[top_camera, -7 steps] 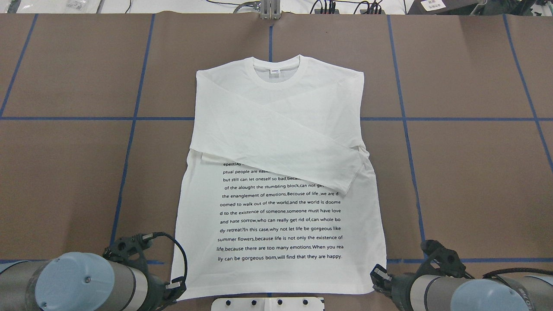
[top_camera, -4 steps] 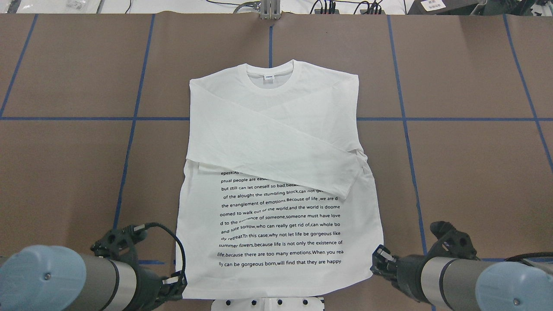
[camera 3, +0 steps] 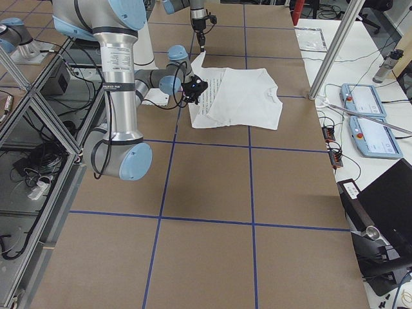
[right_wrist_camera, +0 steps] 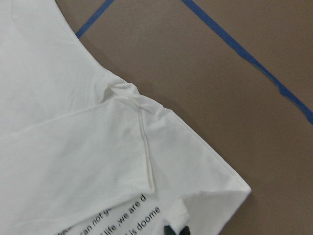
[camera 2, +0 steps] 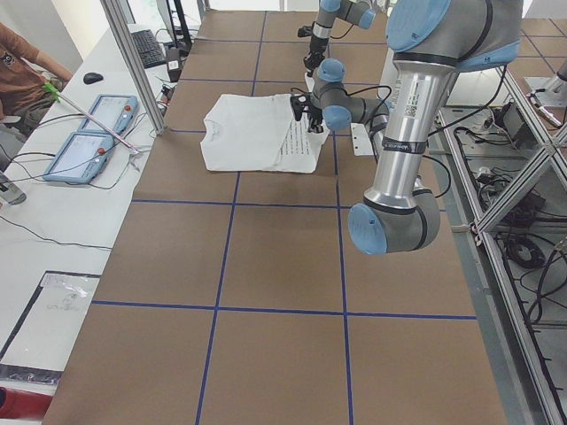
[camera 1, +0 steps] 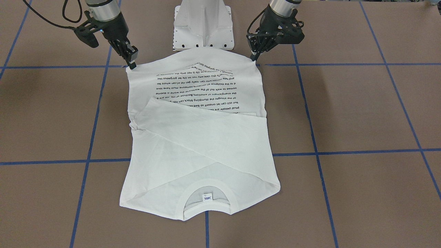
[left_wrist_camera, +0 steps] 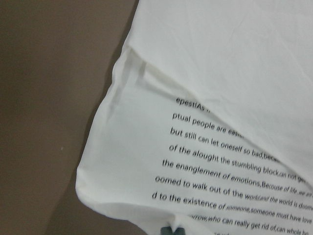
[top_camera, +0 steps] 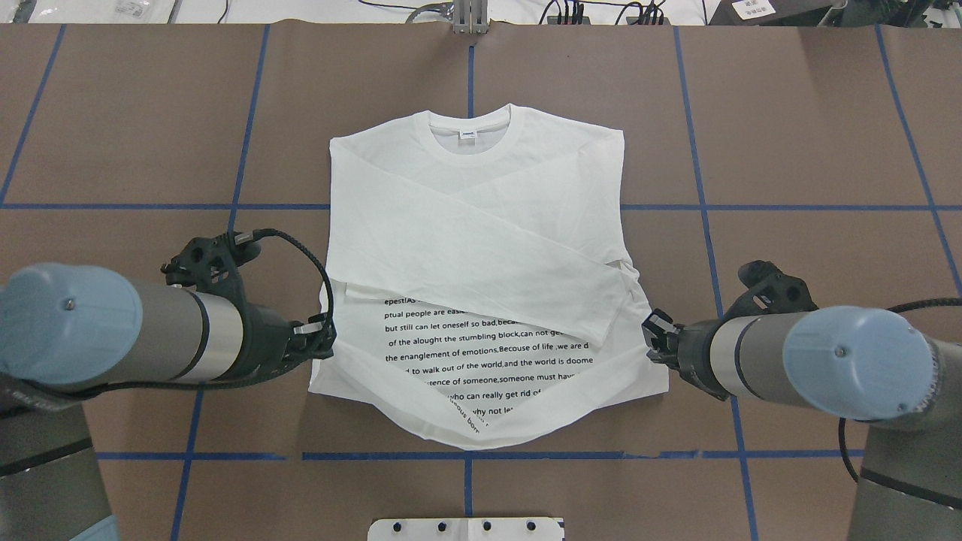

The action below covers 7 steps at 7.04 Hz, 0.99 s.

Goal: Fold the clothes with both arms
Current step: 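Lift the hem with both grippers and fold it toward the collar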

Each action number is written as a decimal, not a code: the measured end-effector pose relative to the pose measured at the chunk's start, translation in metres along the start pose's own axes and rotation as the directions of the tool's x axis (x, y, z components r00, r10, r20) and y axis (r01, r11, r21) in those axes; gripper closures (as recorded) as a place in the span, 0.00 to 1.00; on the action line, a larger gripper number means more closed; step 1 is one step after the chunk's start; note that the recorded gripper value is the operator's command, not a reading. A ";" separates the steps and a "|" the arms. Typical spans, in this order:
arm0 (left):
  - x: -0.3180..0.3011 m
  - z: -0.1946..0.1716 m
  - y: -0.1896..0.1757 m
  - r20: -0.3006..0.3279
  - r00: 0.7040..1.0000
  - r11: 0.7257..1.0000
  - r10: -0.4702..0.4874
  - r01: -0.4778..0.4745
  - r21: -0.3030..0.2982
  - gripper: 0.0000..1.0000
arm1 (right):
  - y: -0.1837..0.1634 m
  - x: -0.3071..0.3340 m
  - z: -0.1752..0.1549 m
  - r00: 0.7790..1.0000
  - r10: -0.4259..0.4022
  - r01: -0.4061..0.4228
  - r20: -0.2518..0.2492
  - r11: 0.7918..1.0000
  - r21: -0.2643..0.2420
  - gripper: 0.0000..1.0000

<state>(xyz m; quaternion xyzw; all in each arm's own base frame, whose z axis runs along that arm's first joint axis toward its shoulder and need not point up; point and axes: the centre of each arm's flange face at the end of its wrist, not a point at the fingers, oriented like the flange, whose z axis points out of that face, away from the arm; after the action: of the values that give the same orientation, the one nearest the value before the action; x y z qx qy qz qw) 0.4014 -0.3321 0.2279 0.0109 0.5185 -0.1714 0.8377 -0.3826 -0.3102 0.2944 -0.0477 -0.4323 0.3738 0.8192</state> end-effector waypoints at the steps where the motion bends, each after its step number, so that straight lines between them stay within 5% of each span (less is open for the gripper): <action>1: 0.010 0.014 -0.042 0.015 1.000 0.998 0.016 -0.017 0.061 1.00 | -0.028 -0.029 0.016 1.000 -0.005 0.006 -0.008 0.999 0.037 1.00; 4: 0.008 0.051 -0.175 0.059 0.997 0.975 0.046 -0.058 0.216 1.00 | -0.125 -0.127 0.061 0.998 -0.031 0.039 -0.061 0.991 0.130 1.00; 7: 0.005 0.111 -0.249 0.051 0.998 0.962 0.039 -0.051 0.268 1.00 | -0.174 -0.206 0.107 0.993 -0.024 0.043 -0.112 0.985 0.168 1.00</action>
<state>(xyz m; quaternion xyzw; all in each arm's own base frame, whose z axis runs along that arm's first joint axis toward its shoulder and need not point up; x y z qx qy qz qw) 0.4248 -0.5899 0.3141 0.1324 0.4708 -0.2212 0.8437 -0.4346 -0.5959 0.2919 0.0091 -0.3540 0.3921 0.8490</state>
